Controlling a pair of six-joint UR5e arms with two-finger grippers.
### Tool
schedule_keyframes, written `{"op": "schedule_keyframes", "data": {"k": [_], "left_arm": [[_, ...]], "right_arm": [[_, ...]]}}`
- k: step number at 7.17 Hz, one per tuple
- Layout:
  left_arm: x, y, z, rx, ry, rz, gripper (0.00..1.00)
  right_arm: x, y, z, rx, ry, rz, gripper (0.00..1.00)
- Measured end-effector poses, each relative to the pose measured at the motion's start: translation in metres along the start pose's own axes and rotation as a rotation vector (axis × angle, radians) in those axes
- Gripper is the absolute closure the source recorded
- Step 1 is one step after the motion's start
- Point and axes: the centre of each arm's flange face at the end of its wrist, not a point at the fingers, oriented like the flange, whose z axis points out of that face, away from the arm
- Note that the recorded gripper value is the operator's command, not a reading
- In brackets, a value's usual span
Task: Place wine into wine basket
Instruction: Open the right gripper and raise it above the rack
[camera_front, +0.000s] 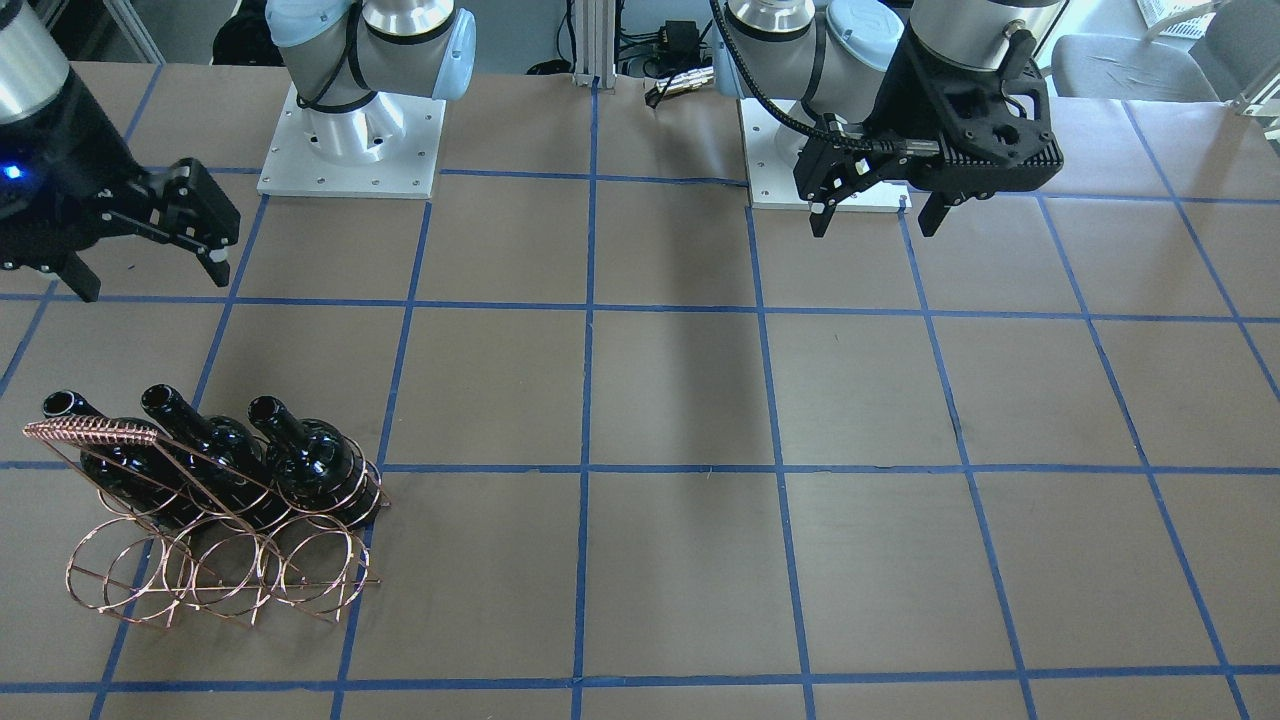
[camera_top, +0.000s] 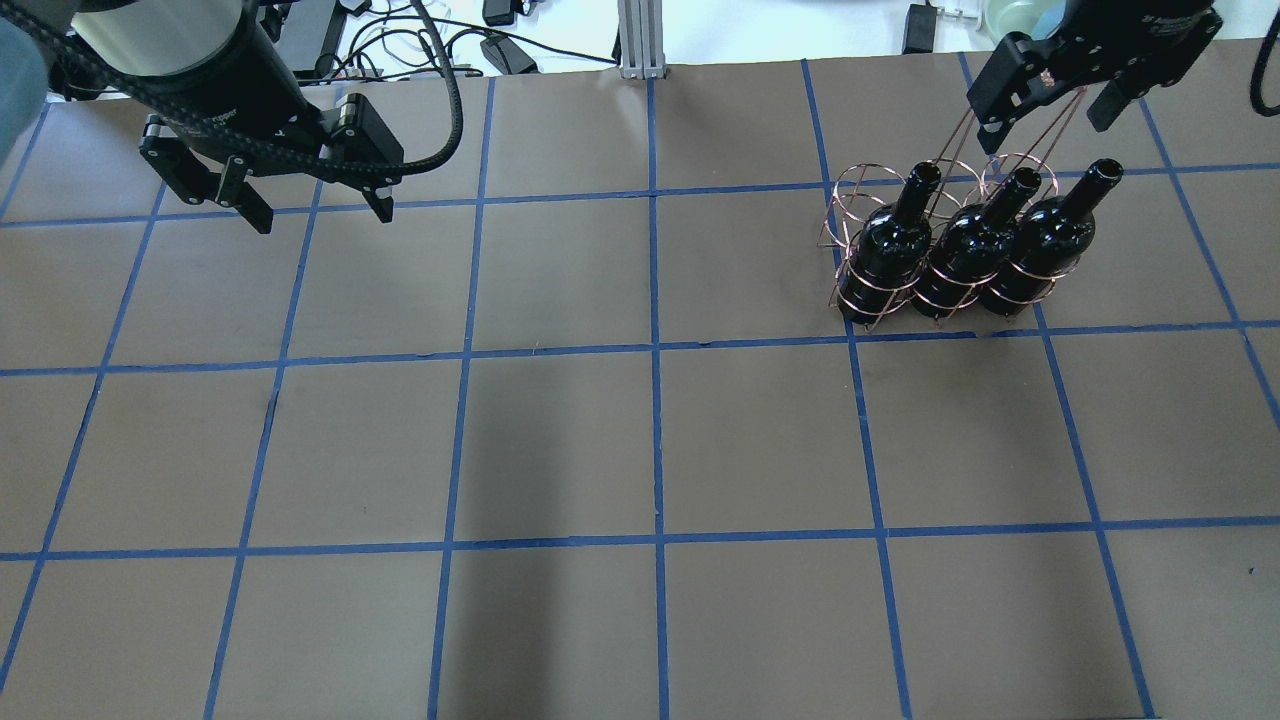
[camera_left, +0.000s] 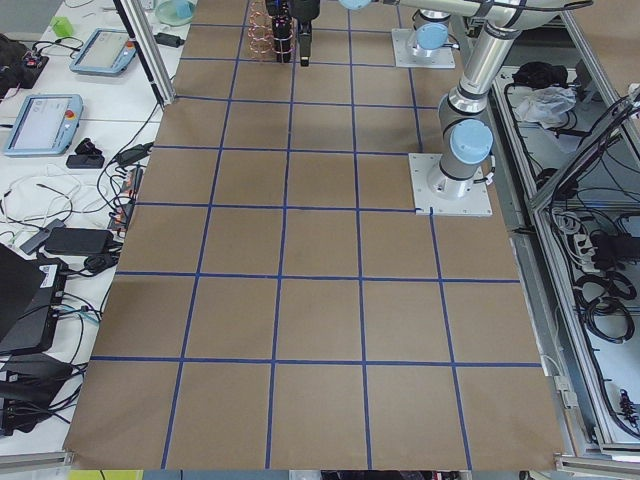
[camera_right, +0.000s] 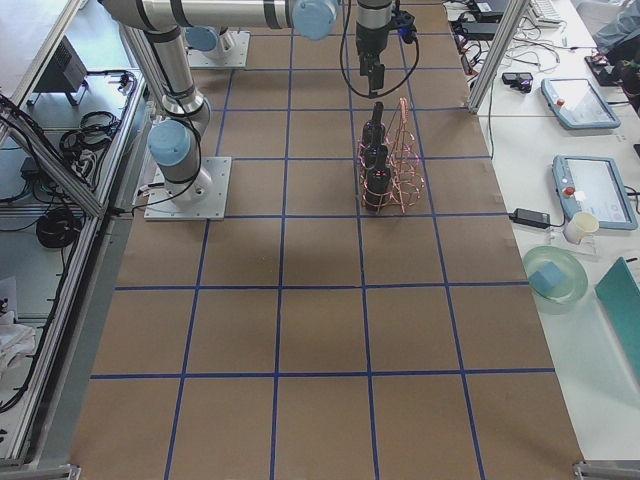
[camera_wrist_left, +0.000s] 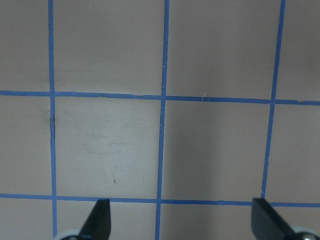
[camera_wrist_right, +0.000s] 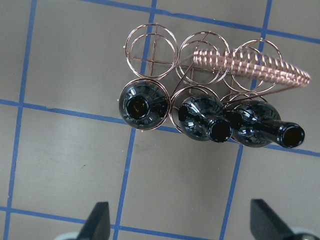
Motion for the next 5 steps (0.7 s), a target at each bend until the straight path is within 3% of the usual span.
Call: {"op": "schedule_keyframes", "data": {"k": [2,5], "left_arm": [[-0.004,-0.002,0.001,0.006,-0.04,0.001,0.0],[-0.003,-0.002,0.001,0.009,-0.039,0.001,0.0]], "right_arm": [[-0.013,0.022,-0.025,0.02,0.006,0.034,0.0],[-0.093,0.017,-0.016,0.004,0.008,0.104,0.0]]}}
